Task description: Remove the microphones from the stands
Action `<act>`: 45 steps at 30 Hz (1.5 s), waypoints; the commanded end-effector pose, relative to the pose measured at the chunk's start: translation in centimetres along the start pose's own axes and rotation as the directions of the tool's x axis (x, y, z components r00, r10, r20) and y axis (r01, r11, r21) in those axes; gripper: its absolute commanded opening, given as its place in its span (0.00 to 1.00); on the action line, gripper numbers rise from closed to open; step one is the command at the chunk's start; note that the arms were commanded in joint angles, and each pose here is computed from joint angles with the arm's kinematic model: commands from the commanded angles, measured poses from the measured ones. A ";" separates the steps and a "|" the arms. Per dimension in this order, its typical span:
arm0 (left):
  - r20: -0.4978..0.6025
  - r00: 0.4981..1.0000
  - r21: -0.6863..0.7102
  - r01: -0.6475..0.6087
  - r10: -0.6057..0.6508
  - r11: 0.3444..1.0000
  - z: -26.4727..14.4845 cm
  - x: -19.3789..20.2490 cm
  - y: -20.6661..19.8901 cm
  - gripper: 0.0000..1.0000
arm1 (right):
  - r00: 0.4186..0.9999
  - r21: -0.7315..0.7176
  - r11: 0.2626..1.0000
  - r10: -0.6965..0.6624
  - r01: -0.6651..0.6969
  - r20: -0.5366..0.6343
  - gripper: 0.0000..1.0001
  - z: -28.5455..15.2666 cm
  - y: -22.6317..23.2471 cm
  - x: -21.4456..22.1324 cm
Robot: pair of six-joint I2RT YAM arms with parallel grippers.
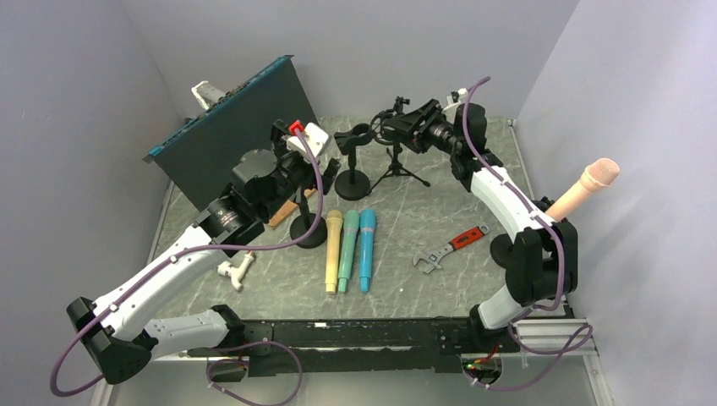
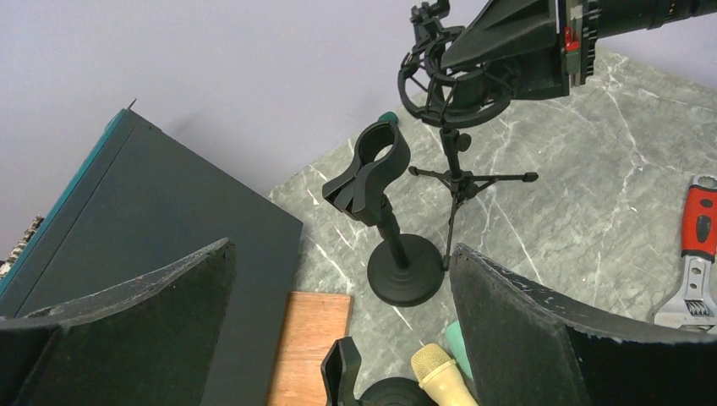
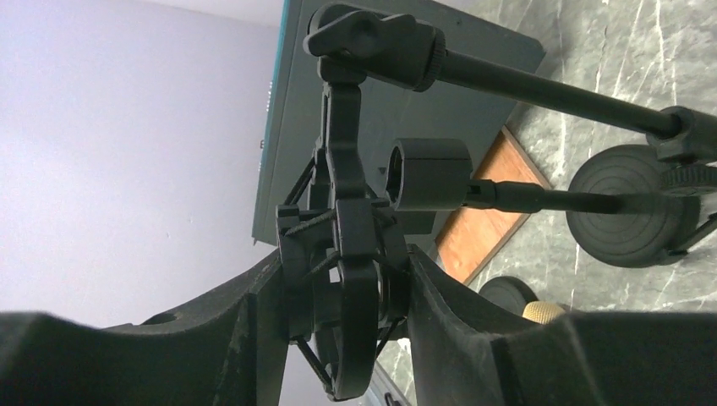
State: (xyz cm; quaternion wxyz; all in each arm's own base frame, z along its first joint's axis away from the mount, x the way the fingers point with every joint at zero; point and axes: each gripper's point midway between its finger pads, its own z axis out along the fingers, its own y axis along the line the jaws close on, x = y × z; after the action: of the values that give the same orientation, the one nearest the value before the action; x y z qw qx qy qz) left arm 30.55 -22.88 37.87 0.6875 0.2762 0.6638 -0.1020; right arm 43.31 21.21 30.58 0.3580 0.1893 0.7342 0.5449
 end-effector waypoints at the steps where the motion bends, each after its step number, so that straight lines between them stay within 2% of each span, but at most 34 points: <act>1: 0.072 0.997 -0.003 0.026 -0.025 1.000 -0.6 -2.9 0.4 0.99 | 0.996 -0.104 0.991 -0.077 0.080 0.034 0.50 0.3 2.7 -0.2; 3: 0.075 0.997 -0.005 0.028 -0.028 1.000 -0.7 -2.9 0.5 0.99 | 0.995 -0.073 0.992 -0.097 0.099 0.032 0.54 0.2 2.2 0.0; 5: 0.075 0.997 -0.003 0.027 -0.027 1.000 -0.7 -2.9 0.5 0.99 | 0.992 -0.044 0.991 -0.126 0.127 0.026 0.61 0.0 1.8 0.2; 8: 0.073 0.997 0.000 0.029 -0.029 1.000 -0.6 -2.9 0.4 0.99 | 0.982 0.003 0.982 -0.186 0.186 0.013 0.80 -0.8 1.1 0.6; 10: 0.072 0.997 -0.001 0.030 -0.030 1.000 -0.6 -2.9 0.4 0.99 | 0.966 0.043 0.966 -0.256 0.255 0.016 0.97 -1.6 0.8 0.5; 11: 0.071 0.997 -0.001 0.030 -0.030 1.000 -0.6 -2.8 0.4 0.99 | 0.959 0.075 0.957 -0.282 0.280 0.017 1.00 -2.1 0.4 0.4; 15: 0.063 0.998 0.003 0.029 -0.029 1.000 -0.4 -2.6 0.2 0.99 | 0.917 0.205 0.901 -0.397 0.383 0.028 1.00 -4.4 -0.5 -0.6; 19: 0.052 0.998 0.007 0.027 -0.028 1.000 -0.1 -2.2 0.0 0.99 | 0.858 0.404 0.797 -0.510 0.448 0.056 1.00 -8.0 -2.7 -2.7; 22: 0.053 0.998 0.009 0.031 -0.032 0.999 -0.1 -2.3 0.0 0.99 | 0.811 0.482 0.735 -0.579 0.476 0.081 1.00 -10.6 -3.8 -3.6; 24: 0.058 0.998 0.016 0.036 -0.037 0.999 -0.2 -2.4 -0.1 0.99 | 0.782 0.495 0.705 -0.618 0.507 0.079 1.00 -11.5 -4.0 -3.6; 29: 0.056 0.998 0.015 0.035 -0.035 0.999 -0.2 -2.4 -0.2 0.99 | 0.726 0.386 0.685 -0.686 0.618 0.056 1.00 -11.8 -2.4 -2.1; 31: 0.054 0.998 0.015 0.032 -0.033 0.999 -0.2 -2.4 -0.3 0.99 | 0.731 0.403 0.689 -0.679 0.602 0.071 1.00 -12.2 -2.7 -2.1; 35: 0.054 0.998 0.020 0.032 -0.033 0.999 -0.2 -2.3 -0.5 0.99 | 0.761 0.591 0.642 -0.645 0.488 0.071 0.99 -13.7 -6.9 -3.4; 41: 0.056 0.998 0.023 0.027 -0.028 0.999 -0.2 -2.4 -0.6 0.99 | 0.773 0.672 0.586 -0.633 0.453 0.031 0.88 -12.5 -11.5 -4.0; 43: 0.056 0.998 0.019 0.025 -0.026 1.000 -0.3 -2.5 -0.6 0.99 | 0.792 0.642 0.618 -0.610 0.454 0.028 0.83 -10.9 -12.4 -4.0; 45: 0.055 0.998 0.015 0.020 -0.020 1.000 -0.3 -2.4 -0.5 0.99 | 0.825 0.552 0.698 -0.564 0.456 0.033 0.77 -8.9 -12.9 -3.7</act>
State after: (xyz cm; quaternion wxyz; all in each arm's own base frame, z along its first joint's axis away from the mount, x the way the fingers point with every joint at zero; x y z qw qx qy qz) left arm 30.09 -23.66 37.71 0.6839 0.2847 0.6626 -0.1104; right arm 38.15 7.41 21.89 0.4965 0.1247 0.8499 0.1245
